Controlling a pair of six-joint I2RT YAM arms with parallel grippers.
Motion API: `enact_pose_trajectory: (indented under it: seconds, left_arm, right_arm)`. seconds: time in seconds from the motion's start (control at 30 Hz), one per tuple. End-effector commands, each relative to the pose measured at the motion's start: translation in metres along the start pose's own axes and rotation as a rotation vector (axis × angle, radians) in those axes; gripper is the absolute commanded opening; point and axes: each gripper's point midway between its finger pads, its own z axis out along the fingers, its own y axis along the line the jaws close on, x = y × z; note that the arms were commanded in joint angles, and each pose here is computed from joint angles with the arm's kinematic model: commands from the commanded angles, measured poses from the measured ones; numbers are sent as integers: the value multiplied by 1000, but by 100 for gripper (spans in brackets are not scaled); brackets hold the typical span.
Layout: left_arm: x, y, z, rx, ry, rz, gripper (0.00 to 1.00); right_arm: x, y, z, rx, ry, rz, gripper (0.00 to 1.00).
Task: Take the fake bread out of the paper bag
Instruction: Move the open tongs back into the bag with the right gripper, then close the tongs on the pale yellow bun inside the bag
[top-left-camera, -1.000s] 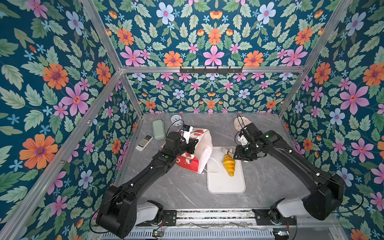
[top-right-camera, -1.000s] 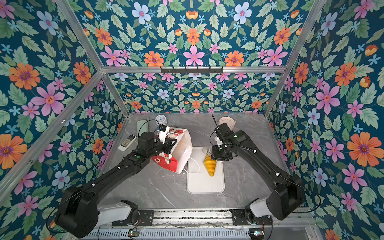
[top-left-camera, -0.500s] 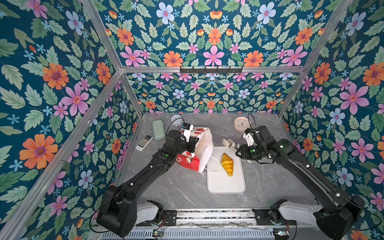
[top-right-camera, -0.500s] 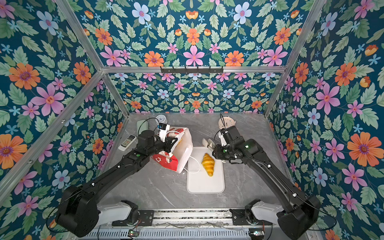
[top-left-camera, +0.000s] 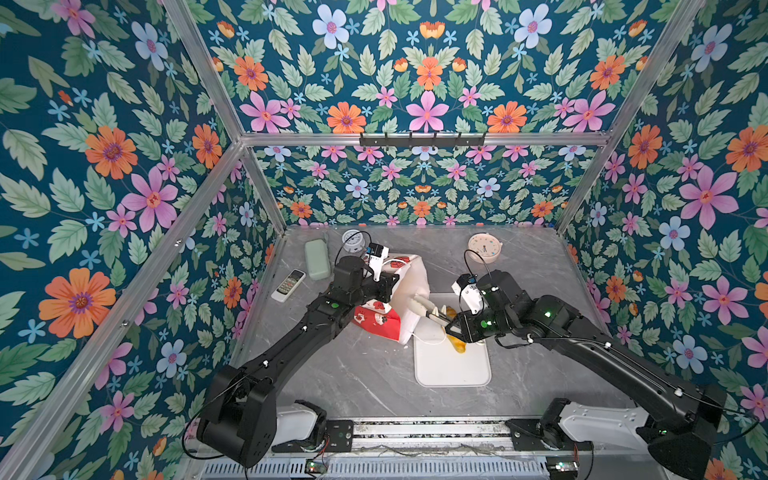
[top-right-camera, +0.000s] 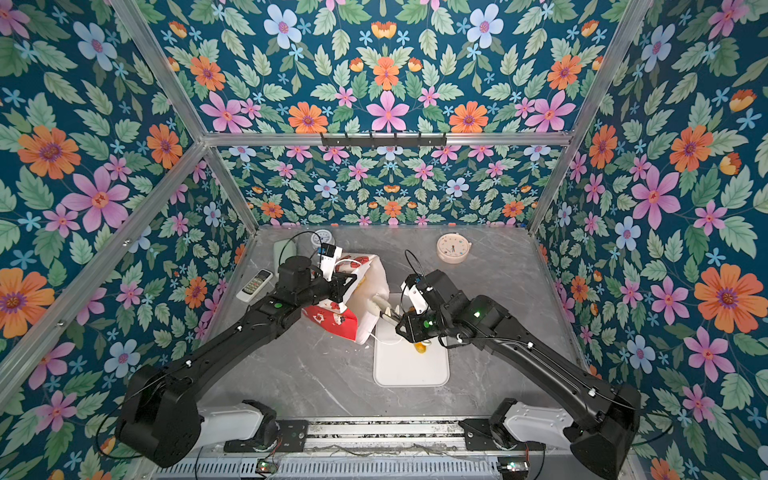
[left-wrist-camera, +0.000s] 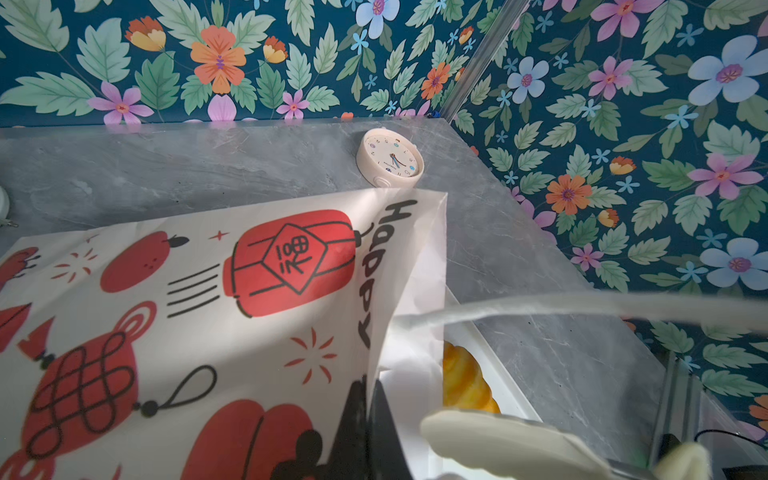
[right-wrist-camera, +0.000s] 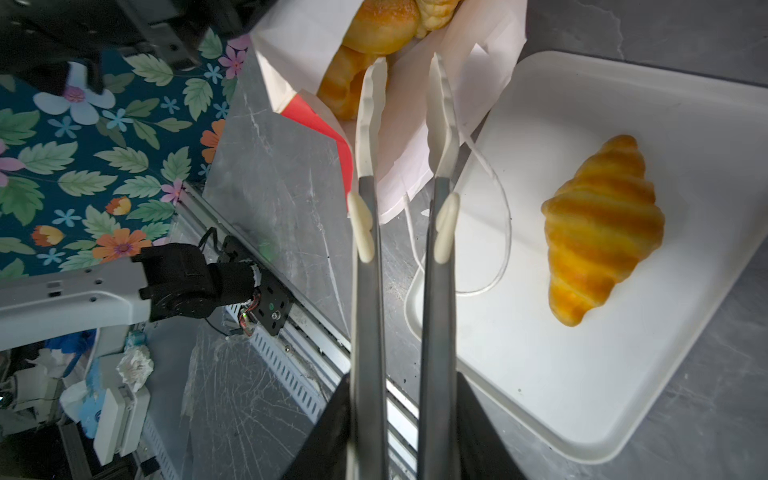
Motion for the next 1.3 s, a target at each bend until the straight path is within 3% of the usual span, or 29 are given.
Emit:
enact_pose_trajectory:
  seconds: [0.0,0.13,0.33,0.43,0.8,1.13,1.27]
  left_arm:
    - [-7,-4,-5,6,2,29,0]
    - [-9,-1,-7,-30,38,40,0]
    - [-9,7,-8,-92,100,53,0]
    - [-7,11,-8,-120,125,55,0]
    - [0,31,-20,-256,164,78,0]
    - [7,22,-15,-202,161,62,0]
    - [7,17,-12,-185,154,57,0]
  right_arm:
    - [-26,1,9,-1,-129,-80,34]
    - [-41,-3,16,35,-208,-178,33]
    - [-39,-13,33,83,-188,-307,33]
    - [-40,-20,40,110,-188,-313,34]
    - [-56,-5,76,5,-179,-76,35]
    - [-65,8,94,-128,-161,118,36]
    - [-66,5,102,-108,-136,141,37]
